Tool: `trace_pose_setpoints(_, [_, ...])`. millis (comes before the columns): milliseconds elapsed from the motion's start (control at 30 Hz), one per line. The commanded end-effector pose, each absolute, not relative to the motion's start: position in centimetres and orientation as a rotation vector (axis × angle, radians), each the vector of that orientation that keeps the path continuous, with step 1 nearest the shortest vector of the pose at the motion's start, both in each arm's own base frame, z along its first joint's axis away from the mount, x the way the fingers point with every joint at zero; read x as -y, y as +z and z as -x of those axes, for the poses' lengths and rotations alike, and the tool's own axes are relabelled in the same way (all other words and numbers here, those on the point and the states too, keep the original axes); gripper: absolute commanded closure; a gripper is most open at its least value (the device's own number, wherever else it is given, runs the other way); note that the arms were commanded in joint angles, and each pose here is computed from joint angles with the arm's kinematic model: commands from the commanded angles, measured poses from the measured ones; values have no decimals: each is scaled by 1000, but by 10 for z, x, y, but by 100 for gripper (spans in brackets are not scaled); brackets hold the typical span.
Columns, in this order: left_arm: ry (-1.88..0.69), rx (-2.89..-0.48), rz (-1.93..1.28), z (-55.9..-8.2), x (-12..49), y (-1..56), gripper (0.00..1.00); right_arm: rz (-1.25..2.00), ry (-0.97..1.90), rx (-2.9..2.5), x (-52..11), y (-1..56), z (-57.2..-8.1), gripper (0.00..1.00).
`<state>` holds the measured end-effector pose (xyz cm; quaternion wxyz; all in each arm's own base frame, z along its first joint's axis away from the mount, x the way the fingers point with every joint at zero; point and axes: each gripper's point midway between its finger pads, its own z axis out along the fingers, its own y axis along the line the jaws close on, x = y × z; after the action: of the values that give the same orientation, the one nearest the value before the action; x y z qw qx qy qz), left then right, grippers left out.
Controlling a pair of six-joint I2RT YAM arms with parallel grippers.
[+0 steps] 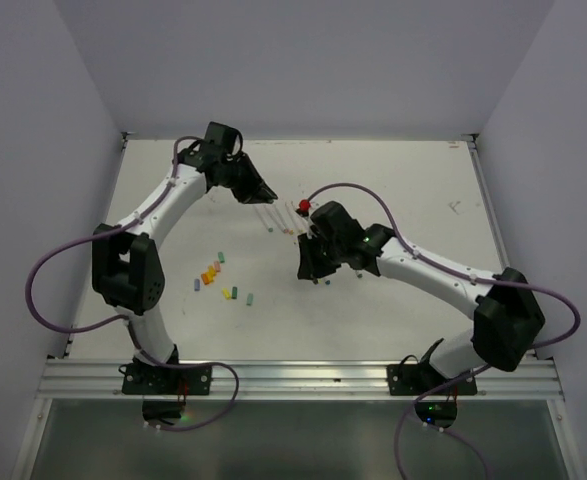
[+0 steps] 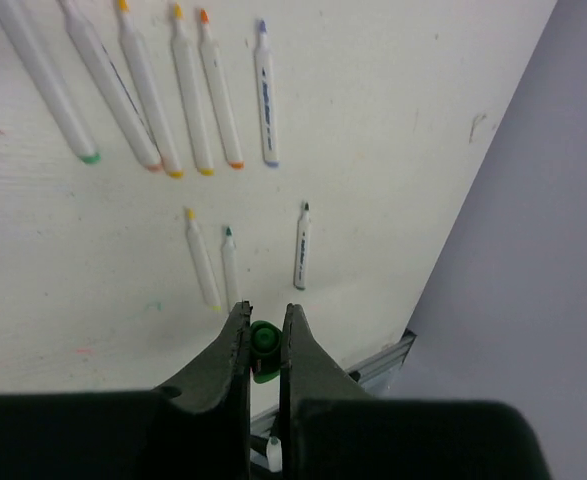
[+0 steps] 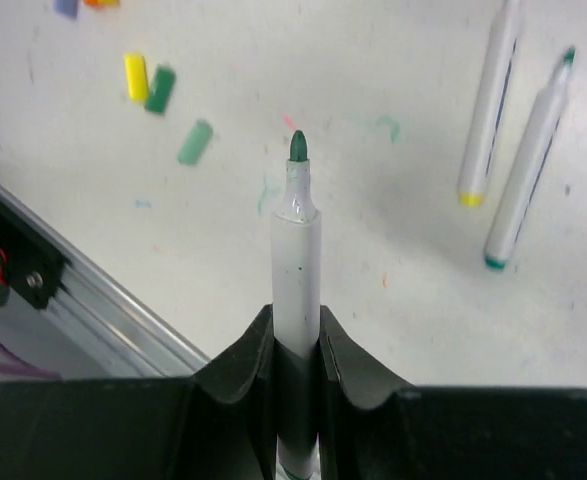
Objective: Open the pen caps
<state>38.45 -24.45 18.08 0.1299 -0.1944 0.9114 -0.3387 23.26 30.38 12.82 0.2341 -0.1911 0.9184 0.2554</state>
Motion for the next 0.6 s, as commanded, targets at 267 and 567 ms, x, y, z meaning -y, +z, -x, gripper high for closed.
trace_pose_setpoints(267, [-846,-2599,369,-390,221,192,100,272,547,-2575,-233,147,-261,100])
trace_pose_setpoints(567, [-763,-2775,81,-290,248,120,100,123,379,-2671,-140,123,-329,100])
